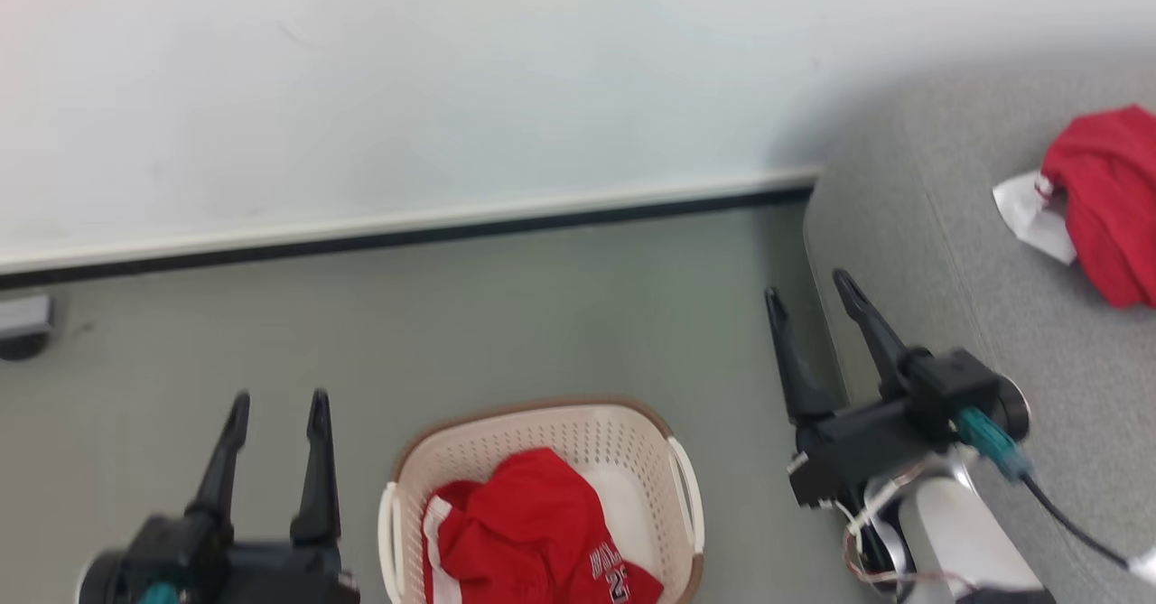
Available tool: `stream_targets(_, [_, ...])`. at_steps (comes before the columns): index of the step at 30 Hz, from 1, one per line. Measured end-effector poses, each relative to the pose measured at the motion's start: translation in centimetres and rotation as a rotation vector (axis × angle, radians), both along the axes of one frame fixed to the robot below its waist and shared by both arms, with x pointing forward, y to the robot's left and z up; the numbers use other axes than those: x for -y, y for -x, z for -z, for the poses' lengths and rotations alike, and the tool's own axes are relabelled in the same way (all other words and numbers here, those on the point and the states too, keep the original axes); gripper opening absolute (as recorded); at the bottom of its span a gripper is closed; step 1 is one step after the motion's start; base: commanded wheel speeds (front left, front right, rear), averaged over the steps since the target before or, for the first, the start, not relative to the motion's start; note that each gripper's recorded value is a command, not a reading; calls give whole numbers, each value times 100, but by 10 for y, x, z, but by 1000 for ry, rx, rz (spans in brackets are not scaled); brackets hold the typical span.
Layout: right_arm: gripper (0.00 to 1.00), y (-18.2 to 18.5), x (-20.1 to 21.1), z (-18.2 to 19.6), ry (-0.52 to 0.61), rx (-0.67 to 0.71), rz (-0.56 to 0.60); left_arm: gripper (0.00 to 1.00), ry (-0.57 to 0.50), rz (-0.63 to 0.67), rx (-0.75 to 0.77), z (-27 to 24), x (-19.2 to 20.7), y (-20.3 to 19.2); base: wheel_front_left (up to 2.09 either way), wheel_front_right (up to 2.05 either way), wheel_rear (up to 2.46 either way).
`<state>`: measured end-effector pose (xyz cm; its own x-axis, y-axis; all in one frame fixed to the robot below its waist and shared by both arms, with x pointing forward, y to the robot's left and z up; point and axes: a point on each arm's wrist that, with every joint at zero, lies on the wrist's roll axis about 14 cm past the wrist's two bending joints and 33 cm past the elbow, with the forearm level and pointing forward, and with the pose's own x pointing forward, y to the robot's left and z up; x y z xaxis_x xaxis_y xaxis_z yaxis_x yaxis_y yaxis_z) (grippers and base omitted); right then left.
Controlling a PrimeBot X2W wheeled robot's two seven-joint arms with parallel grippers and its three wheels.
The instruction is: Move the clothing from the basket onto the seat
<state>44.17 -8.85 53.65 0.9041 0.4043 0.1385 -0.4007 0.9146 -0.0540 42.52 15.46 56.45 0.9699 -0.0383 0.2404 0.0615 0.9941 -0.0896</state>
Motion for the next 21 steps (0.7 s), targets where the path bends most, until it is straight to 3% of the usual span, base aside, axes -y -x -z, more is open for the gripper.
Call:
stream_targets(8, [100, 36, 0, -22, -60, 62, 10, 100, 22, -84, 34, -10, -24, 46, 0, 0, 0])
stream_targets(21, [100, 89, -14, -5, -94, 13, -14, 100, -40, -117, 69, -15, -36, 88, 0, 0, 0])
